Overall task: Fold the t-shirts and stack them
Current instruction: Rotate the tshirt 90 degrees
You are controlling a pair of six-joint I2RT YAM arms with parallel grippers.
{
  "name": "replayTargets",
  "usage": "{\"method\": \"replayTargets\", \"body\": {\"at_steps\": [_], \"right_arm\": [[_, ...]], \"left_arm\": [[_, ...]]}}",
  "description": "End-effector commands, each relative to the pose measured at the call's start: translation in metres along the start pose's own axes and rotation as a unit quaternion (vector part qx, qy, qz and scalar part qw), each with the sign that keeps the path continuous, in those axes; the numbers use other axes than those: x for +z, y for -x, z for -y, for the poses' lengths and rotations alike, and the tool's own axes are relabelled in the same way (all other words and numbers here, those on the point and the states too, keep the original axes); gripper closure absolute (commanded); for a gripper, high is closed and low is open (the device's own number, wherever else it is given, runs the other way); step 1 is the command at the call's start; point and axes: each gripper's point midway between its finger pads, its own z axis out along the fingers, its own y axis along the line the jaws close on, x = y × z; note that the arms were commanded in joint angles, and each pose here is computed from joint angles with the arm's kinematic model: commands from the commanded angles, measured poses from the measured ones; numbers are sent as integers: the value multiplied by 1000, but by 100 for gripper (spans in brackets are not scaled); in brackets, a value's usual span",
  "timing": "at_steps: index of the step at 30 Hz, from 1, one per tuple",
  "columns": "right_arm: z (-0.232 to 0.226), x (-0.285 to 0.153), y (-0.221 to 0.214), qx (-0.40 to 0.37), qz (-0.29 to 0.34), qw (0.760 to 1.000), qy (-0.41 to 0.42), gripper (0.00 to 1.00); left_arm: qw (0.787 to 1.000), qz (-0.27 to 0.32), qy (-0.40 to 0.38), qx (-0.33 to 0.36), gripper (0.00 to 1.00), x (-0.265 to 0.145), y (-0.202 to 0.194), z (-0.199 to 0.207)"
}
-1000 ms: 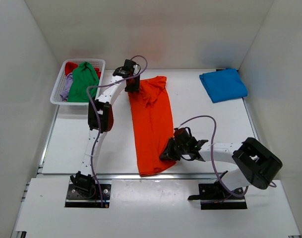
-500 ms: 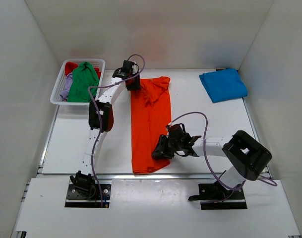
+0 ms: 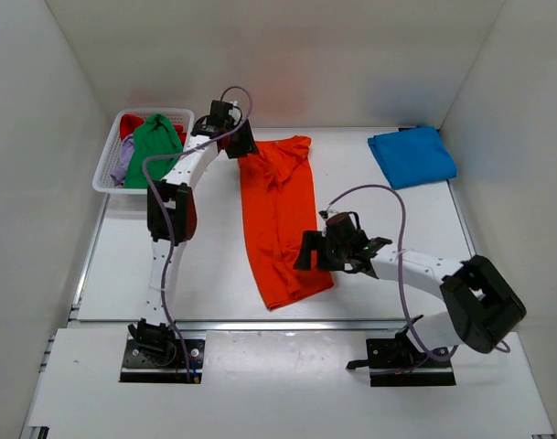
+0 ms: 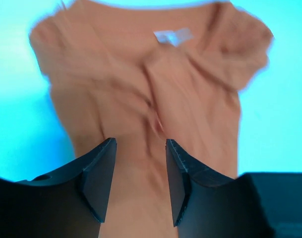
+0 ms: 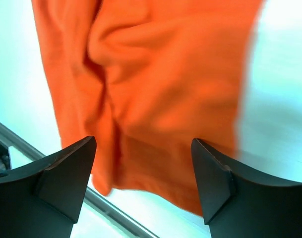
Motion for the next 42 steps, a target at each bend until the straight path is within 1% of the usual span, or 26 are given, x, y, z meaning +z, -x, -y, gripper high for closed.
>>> {"method": "replayTargets", "body": {"at_steps": [1, 3, 4, 5, 6, 8, 9, 12, 13, 15, 16, 17, 18, 22, 24, 25, 28, 30, 31, 32, 33, 34, 35, 40, 41, 42], "right_arm": [[23, -19, 8, -23, 20, 999, -23, 26], [32, -26, 0, -3, 18, 1000, -13, 28], [28, -28, 1, 3, 20, 1000, 3, 30], [31, -30, -6, 4, 23, 1000, 2, 30], [34, -33, -10, 10, 26, 1000, 0, 30], [40, -33, -13, 14, 37, 999, -10, 35], [42, -35, -12, 18, 43, 999, -11, 35], [49, -36, -13, 30, 43, 999, -13, 33], [49, -38, -8, 35, 49, 998, -10, 33], [51, -40, -10, 46, 45, 998, -8, 33], [52, -40, -12, 52, 42, 998, -8, 33], [54, -41, -9, 52, 50, 997, -7, 33], [51, -40, -12, 54, 40, 998, -1, 32], [47, -34, -26, 54, 2, 999, 3, 34], [44, -31, -34, 57, -14, 998, 0, 39], [41, -30, -37, 54, -17, 998, 4, 40], [36, -27, -49, 58, -34, 998, 7, 49], [32, -24, -53, 60, -40, 997, 10, 62], [30, -22, -57, 58, -49, 997, 11, 65], [27, -22, -63, 53, -58, 997, 16, 77], [23, -21, -66, 47, -62, 997, 19, 92], [23, -21, -67, 47, -68, 996, 15, 98], [18, -21, -69, 44, -70, 996, 19, 100], [6, -23, -82, 48, -84, 995, 29, 100], [3, -24, -88, 40, -91, 995, 33, 100], [3, -24, -91, 40, -93, 994, 32, 100]], "left_arm": [[999, -5, -36, 34, 45, -81, 3, 48], [998, -41, -26, 49, 45, -92, -34, 51], [997, -61, -14, 46, 46, -99, -56, 41], [995, -80, -10, 52, 46, -110, -84, 43], [994, -87, -16, 59, 47, -112, -99, 50], [991, -116, -12, 65, 46, -134, -152, 45], [990, -118, -19, 71, 46, -139, -166, 53], [984, -161, -16, 68, 45, -171, -241, 47], [984, -166, -29, 64, 44, -176, -255, 55], [983, -178, -28, 47, 43, -195, -291, 45], [982, -178, -42, 47, 43, -200, -299, 49], [982, -181, -39, 38, 43, -204, -313, 41], [982, -183, -40, 30, 43, -210, -323, 36], [979, -196, -45, 27, 41, -225, -347, 32], [979, -197, -51, 28, 40, -230, -351, 36], [977, -203, -55, 30, 41, -232, -357, 38], [976, -208, -66, 27, 41, -235, -368, 44], [975, -211, -74, 17, 41, -236, -376, 48], [975, -207, -77, 20, 40, -236, -377, 50], [975, -206, -79, 21, 40, -236, -378, 52], [975, -211, -73, 21, 40, -236, -382, 48], [974, -212, -72, 25, 40, -235, -383, 48], [974, -217, -67, 24, 40, -237, -385, 45], [973, -223, -56, 24, 40, -244, -399, 28], [974, -219, -58, 20, 43, -244, -398, 29], [973, -222, -55, 20, 43, -244, -401, 26]]}}
